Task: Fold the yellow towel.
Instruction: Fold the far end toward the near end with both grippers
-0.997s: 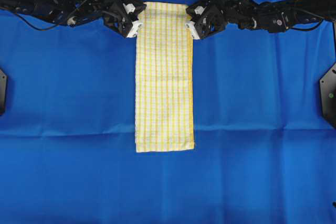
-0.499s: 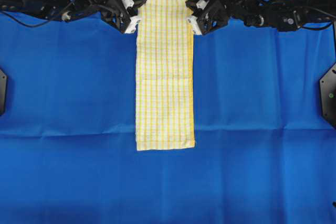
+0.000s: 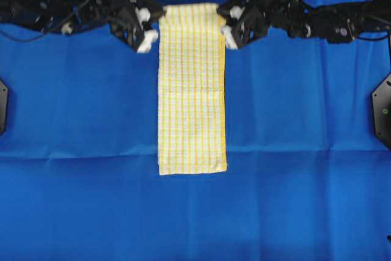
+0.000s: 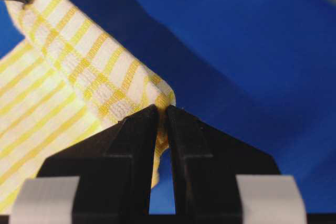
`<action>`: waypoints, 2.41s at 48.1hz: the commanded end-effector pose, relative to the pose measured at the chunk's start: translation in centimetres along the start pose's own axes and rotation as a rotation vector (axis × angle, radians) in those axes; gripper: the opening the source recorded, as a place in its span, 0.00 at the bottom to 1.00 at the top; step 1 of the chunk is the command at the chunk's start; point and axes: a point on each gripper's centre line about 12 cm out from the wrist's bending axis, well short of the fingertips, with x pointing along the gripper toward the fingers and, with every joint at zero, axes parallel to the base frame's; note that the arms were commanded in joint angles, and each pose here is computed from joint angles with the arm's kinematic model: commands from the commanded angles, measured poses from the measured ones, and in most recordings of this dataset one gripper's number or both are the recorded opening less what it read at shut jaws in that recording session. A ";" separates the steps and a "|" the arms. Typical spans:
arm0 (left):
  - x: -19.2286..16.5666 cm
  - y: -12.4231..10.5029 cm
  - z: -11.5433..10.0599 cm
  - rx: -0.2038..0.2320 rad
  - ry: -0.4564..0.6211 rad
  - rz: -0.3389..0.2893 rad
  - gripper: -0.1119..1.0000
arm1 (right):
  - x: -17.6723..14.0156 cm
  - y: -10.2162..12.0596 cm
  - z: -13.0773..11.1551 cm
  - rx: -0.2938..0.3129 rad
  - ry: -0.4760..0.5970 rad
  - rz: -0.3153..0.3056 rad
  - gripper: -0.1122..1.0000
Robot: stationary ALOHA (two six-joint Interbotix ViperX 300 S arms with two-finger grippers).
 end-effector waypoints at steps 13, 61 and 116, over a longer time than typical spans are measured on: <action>-3.8 -8.0 -1.7 0.063 -0.002 -0.197 0.13 | -4.8 4.7 -2.6 -0.051 0.017 0.139 0.16; -10.0 -21.6 -6.6 0.100 0.111 -0.557 0.13 | -10.8 14.3 -11.7 -0.145 0.165 0.389 0.16; -9.7 -20.8 -6.5 0.138 0.178 -0.512 0.66 | -11.9 15.6 -12.5 -0.210 0.175 0.444 0.78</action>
